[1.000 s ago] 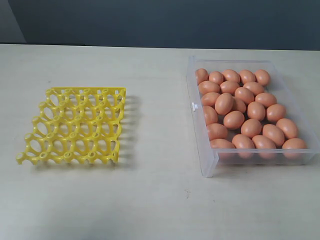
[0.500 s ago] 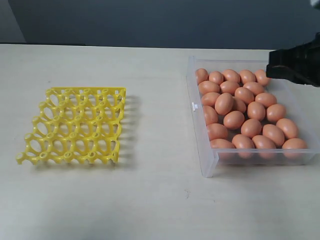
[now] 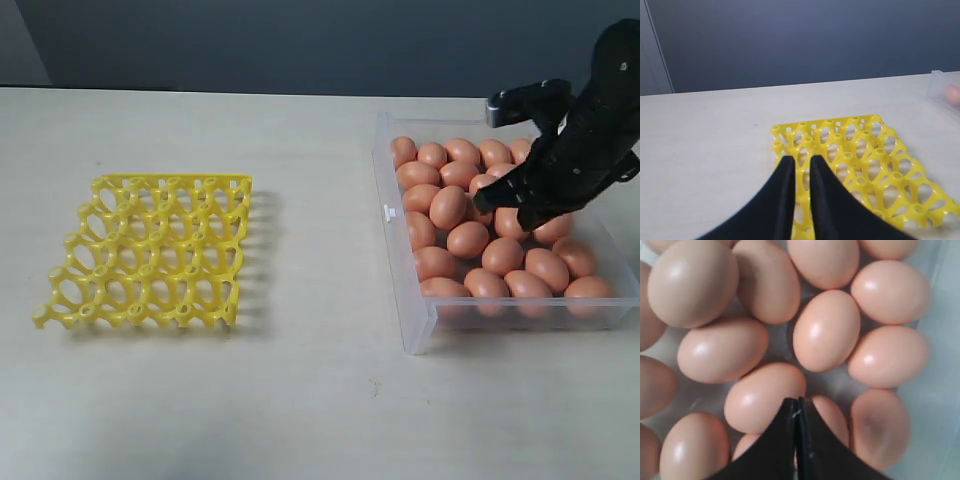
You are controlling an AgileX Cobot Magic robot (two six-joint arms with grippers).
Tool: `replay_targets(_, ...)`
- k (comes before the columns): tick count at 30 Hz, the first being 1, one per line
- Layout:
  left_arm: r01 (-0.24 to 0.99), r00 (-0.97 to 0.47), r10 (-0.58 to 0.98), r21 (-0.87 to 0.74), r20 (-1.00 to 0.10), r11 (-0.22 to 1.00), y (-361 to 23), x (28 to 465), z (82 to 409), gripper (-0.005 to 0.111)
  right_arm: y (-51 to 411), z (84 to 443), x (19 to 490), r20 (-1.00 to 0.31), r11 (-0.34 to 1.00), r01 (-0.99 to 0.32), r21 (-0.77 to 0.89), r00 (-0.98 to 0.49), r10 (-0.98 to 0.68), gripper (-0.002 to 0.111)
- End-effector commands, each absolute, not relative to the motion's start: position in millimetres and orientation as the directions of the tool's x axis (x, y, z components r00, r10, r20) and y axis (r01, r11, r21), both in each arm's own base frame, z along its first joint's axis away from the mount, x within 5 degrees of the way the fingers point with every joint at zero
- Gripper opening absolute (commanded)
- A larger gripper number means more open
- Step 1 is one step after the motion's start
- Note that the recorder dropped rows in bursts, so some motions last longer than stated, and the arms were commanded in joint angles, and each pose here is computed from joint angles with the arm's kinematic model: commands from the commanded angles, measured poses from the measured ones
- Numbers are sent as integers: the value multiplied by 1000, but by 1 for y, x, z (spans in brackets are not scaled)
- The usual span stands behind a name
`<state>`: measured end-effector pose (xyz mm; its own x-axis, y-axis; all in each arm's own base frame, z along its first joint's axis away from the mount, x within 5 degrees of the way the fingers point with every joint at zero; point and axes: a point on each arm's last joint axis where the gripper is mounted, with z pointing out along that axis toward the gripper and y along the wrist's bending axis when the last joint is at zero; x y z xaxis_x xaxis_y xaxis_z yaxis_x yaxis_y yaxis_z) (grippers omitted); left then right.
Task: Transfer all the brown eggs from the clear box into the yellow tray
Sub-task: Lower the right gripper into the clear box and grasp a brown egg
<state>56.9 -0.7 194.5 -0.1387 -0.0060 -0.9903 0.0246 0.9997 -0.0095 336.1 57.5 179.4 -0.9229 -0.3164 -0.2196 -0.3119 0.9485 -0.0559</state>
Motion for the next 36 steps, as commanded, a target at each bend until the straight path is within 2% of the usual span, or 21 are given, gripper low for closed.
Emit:
replay_targets(1, 27, -142, -5, -9, -990, 1000, -1, 57, 193, 12, 57, 159, 342, -162, 932, -350, -96, -918, -361, -1)
replay_targets(3, 27, -142, -5, -9, -990, 1000, -1, 57, 193, 12, 57, 155, 344, -173, 931, -351, -99, -915, -364, 1)
replay_targets(5, 27, -142, -5, -9, -990, 1000, -1, 57, 193, 12, 58, 156, 348, -222, 931, -350, -105, -904, -365, 17)
replay_targets(7, 27, -142, -5, -9, -990, 1000, -1, 57, 193, 12, 60, 158, 356, -302, 930, -350, -118, -879, -369, 44)
replay_targets(8, 27, -142, -5, -9, -990, 1000, -1, 57, 193, 12, 62, 158, 360, -343, 933, -342, -116, -867, -361, 53)
replay_targets(9, 27, -142, -5, -9, -990, 1000, -1, 57, 193, 12, 62, 158, 361, -355, 935, -336, -115, -865, -355, 54)
replay_targets(11, 27, -142, -5, -9, -990, 1000, -1, 57, 193, 12, 63, 156, 365, -384, 941, -319, -110, -860, -336, 51)
replay_targets(20, 27, -142, -5, -9, -990, 1000, -1, 57, 193, 12, 64, 130, 369, -339, 944, -314, -101, -881, -330, 51)
replay_targets(25, 27, -142, -5, -9, -990, 1000, -1, 57, 193, 12, 64, 127, 372, -324, 953, -291, -87, -896, -303, 49)
replay_targets(27, 27, -142, -5, -9, -990, 1000, -1, 57, 193, 12, 65, 130, 374, -330, 953, -290, -88, -894, -303, 37)
replay_targets(30, 27, -142, -5, -9, -990, 1000, -1, 57, 193, 12, 65, 135, 376, -307, 953, -288, -89, -902, -302, 6)
replay_targets(31, 27, -142, -5, -9, -990, 1000, -1, 57, 193, 12, 65, 137, 377, -298, 955, -282, -86, -908, -295, 0)
replay_targets(36, 27, -142, -5, -9, -990, 1000, -1, 57, 193, 12, 64, 160, 375, -275, 959, -271, -81, -919, -283, -1)
